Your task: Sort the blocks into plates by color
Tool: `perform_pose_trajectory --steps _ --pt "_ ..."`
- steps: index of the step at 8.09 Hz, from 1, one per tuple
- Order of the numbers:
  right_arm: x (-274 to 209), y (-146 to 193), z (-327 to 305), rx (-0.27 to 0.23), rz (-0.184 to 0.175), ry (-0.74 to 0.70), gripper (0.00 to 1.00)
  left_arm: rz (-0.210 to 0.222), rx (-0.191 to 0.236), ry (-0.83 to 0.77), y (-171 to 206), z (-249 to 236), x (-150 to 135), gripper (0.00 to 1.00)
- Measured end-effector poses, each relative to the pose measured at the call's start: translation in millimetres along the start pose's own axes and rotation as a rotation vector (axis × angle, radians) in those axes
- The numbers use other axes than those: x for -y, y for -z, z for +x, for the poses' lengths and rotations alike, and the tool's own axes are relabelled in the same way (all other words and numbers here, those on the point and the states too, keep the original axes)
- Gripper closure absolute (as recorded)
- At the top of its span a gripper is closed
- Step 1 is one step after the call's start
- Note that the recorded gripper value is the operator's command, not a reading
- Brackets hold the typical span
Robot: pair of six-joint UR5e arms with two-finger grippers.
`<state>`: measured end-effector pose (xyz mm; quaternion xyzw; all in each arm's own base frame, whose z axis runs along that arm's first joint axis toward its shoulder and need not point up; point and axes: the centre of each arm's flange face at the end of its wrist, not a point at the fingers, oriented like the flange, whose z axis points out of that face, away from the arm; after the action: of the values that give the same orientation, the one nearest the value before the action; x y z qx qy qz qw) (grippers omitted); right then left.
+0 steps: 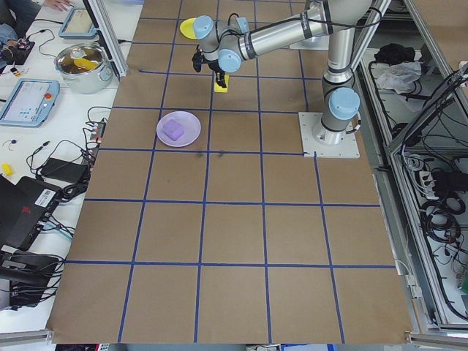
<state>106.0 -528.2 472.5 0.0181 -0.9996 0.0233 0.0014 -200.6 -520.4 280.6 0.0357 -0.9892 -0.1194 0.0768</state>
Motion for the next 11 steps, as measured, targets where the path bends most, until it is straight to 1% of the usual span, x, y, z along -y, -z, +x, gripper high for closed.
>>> perform_pose_trajectory --steps 1,2,3,5,6,7,8,9,10,11 --pt "-1 -3 0 0.003 -0.008 0.000 0.00 -0.013 -0.033 0.059 -5 27 -10 1.00" --pt "-3 -5 0 0.005 -0.017 -0.001 0.00 -0.024 -0.043 0.083 -12 56 -24 1.00" --pt "-5 -5 0 0.004 -0.028 -0.001 0.00 -0.018 -0.044 0.103 -20 86 -39 1.00" --pt "-8 -4 0 0.000 -0.035 0.001 0.00 0.039 -0.064 0.162 -39 139 -55 1.00" --pt "-8 -4 0 -0.002 -0.036 0.011 0.00 0.046 -0.066 0.181 -49 153 -58 1.00" --pt "-8 -4 0 -0.003 -0.038 0.044 0.00 0.040 -0.062 0.195 -60 159 -57 1.00" --pt "-9 -4 1 -0.003 -0.040 0.067 0.00 0.018 -0.062 0.217 -73 161 -54 1.00" --pt "-9 -5 1 -0.004 -0.043 0.078 0.00 -0.015 -0.086 0.271 -85 166 -49 1.00" --pt "-9 -5 1 -0.004 -0.047 0.084 0.00 -0.020 -0.115 0.314 -87 173 -41 0.93" --pt "-10 -7 1 -0.006 -0.058 0.083 0.00 -0.019 -0.131 0.332 -89 178 -35 0.94"
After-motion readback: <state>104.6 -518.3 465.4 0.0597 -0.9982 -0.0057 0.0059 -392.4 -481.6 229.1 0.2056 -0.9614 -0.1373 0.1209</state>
